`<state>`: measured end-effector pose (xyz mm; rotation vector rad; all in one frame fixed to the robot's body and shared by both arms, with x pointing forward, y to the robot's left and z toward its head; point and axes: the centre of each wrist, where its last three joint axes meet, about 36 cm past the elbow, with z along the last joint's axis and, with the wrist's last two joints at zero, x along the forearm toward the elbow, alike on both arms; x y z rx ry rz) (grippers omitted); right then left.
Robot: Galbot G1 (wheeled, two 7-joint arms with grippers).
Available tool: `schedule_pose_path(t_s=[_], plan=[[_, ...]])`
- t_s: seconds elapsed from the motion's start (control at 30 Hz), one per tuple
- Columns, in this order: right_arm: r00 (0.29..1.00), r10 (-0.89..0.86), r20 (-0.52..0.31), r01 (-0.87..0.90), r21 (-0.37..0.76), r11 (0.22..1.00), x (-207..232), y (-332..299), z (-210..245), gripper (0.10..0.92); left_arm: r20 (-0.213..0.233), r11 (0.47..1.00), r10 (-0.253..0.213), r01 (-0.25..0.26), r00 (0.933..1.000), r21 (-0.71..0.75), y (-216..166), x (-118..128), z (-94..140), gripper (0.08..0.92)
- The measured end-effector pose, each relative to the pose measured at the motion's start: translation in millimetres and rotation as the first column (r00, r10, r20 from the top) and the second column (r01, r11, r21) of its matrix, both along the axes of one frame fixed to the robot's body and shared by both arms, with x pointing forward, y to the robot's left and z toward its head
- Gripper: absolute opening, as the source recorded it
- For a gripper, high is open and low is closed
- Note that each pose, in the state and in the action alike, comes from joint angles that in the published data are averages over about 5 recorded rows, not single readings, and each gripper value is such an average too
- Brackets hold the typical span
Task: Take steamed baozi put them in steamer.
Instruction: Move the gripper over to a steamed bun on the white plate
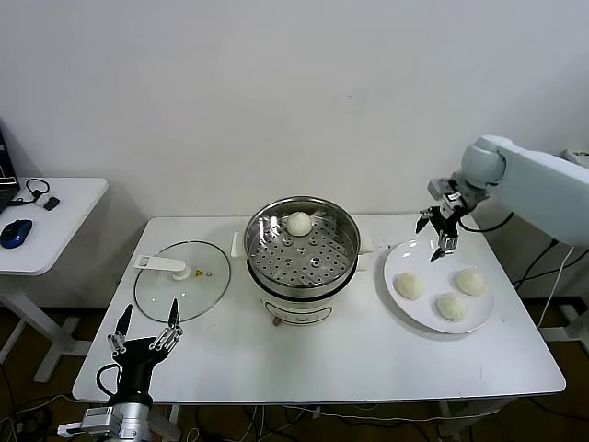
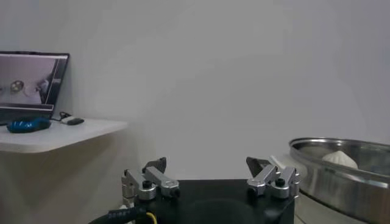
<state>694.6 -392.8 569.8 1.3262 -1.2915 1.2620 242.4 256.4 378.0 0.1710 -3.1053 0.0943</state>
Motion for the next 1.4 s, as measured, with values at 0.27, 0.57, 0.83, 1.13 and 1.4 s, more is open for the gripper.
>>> schedule_pose_path(t_s=[0.27, 0.57, 0.83, 1.13, 1.4], plan=[[0.998, -0.032, -0.047, 0.032, -0.011, 0.999, -4, 0, -37, 0.823, -0.009, 1.000, 0.003, -0.003, 1.0000, -0.005, 0, -2, -3, 0.823], [0.998, -0.023, -0.052, 0.022, -0.023, 0.999, -4, 3, -72, 0.823, -0.019, 1.000, 0.007, -0.008, 0.9998, -0.009, 0, -4, -7, 0.823], [0.999, -0.004, -0.045, 0.003, -0.021, 1.000, 0, 8, -94, 0.823, -0.026, 1.000, 0.010, -0.010, 0.9996, -0.012, 1, -5, -10, 0.823], [0.999, 0.008, -0.043, -0.009, -0.012, 1.000, 2, 18, -110, 0.823, -0.028, 1.000, 0.012, -0.013, 0.9995, -0.011, 2, -5, -10, 0.823], [0.999, 0.013, -0.049, -0.014, -0.012, 1.000, 1, 21, -119, 0.823, -0.030, 1.000, 0.012, -0.012, 0.9995, -0.012, 2, -6, -11, 0.823]])
